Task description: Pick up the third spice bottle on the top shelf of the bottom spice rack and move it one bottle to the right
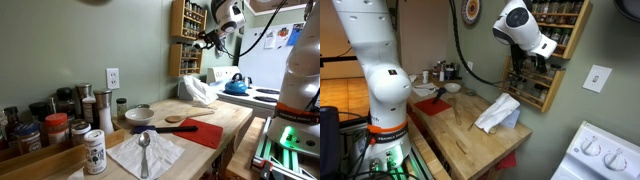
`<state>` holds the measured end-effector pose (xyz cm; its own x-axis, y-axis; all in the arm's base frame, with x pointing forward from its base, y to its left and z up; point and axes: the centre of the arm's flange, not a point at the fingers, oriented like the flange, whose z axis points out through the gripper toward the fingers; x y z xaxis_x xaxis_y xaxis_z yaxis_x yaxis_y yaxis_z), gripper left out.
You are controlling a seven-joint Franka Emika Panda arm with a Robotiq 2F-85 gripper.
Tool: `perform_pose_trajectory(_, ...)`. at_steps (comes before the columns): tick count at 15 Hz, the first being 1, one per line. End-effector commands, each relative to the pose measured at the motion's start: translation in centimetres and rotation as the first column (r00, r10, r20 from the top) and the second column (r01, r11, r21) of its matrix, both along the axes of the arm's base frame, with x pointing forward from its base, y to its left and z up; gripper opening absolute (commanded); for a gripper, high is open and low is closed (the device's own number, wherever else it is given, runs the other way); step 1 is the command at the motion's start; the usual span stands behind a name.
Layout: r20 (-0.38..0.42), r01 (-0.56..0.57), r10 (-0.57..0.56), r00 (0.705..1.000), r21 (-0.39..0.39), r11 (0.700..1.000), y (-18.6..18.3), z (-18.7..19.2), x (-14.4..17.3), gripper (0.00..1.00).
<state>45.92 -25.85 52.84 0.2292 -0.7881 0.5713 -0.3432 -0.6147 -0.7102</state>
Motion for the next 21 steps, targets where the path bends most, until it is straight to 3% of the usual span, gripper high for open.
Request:
perform_pose_trajectory(1, -0.048, -0.008, 0.01, 0.999, 0.05, 0.999, 0.1, -0.1, -0.6, 1.0)
perform_pose_trajectory(6, -0.078, 0.019, -0.013, 0.997, 0.081, 0.997, 0.1, -0.3, -0.7, 1.0)
perform_pose_trajectory(13, -0.068, 0.003, 0.012, 0.998, 0.209, 0.978, 1.1, 0.3, -0.3, 1.0)
perform_pose_trajectory(21, -0.033, 0.008, 0.001, 0.999, 0.265, 0.964, 1.5, 0.5, 0.3, 1.0)
